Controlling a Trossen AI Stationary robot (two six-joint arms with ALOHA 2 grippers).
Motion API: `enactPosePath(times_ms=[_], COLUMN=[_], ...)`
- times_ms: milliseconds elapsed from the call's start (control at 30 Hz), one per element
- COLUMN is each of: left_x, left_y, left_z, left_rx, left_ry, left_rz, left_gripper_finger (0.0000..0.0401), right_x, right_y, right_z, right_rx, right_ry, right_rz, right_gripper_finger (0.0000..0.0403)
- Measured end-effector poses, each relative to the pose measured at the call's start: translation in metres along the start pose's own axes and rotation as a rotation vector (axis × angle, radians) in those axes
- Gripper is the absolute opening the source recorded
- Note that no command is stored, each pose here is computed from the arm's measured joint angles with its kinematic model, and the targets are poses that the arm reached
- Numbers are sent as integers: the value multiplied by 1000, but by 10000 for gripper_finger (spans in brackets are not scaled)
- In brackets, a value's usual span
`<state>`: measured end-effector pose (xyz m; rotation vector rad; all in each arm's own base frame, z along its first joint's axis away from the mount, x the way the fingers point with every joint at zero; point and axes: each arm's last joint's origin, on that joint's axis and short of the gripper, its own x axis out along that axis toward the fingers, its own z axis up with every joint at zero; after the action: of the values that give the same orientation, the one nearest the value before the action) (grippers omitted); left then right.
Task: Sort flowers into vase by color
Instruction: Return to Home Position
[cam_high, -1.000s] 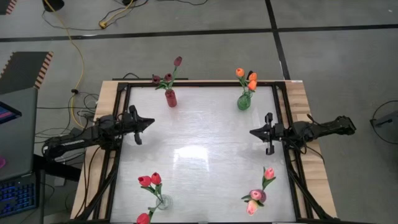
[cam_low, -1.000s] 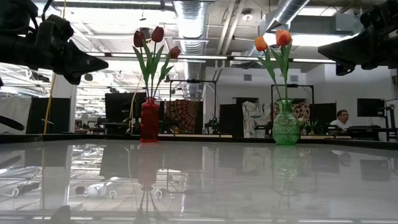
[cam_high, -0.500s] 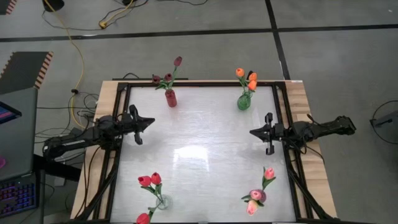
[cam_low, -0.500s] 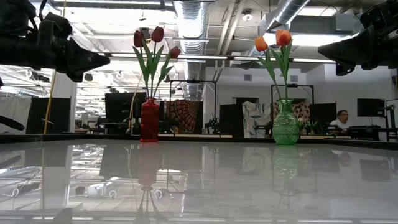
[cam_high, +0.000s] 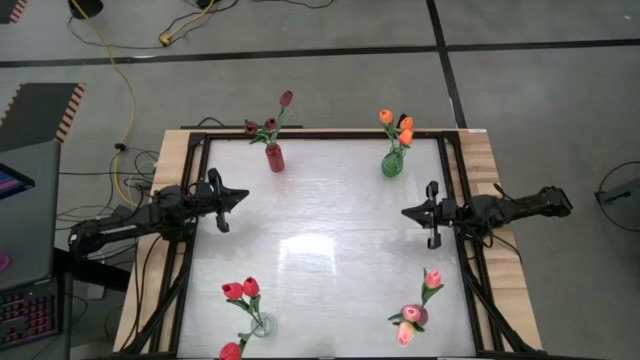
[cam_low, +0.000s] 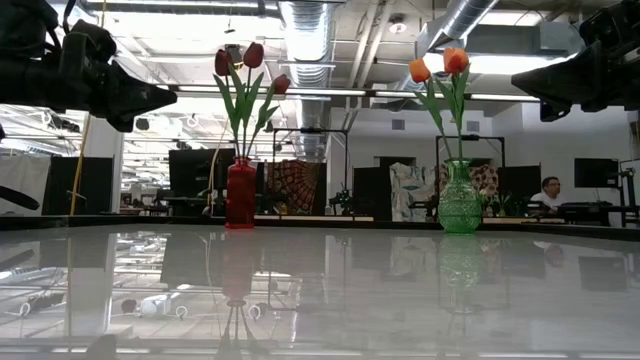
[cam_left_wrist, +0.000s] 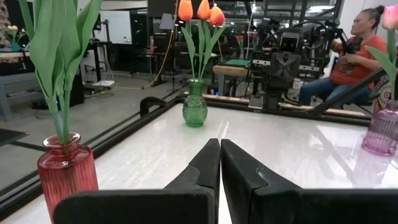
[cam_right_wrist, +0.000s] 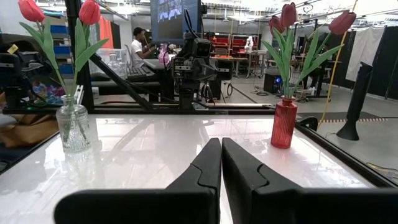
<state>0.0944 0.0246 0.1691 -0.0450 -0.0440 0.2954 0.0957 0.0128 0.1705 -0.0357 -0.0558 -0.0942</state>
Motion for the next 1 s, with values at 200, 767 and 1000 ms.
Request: enactPosePath(times_ms=[200, 767, 1000], left_x=[0, 0, 0], left_y=[0, 0, 0], left_z=[0, 0, 0], left_rx=[0, 0, 0], left_ry=[0, 1, 1], left_rz=[0, 0, 0], left_gripper_finger=[0, 0, 0], right_x=[0, 0, 0], right_y=[0, 0, 0], right_z=[0, 0, 0], right_rx=[0, 0, -32], right_ry=[0, 0, 0], right_rz=[0, 0, 0], right_gripper_finger=[43, 43, 43])
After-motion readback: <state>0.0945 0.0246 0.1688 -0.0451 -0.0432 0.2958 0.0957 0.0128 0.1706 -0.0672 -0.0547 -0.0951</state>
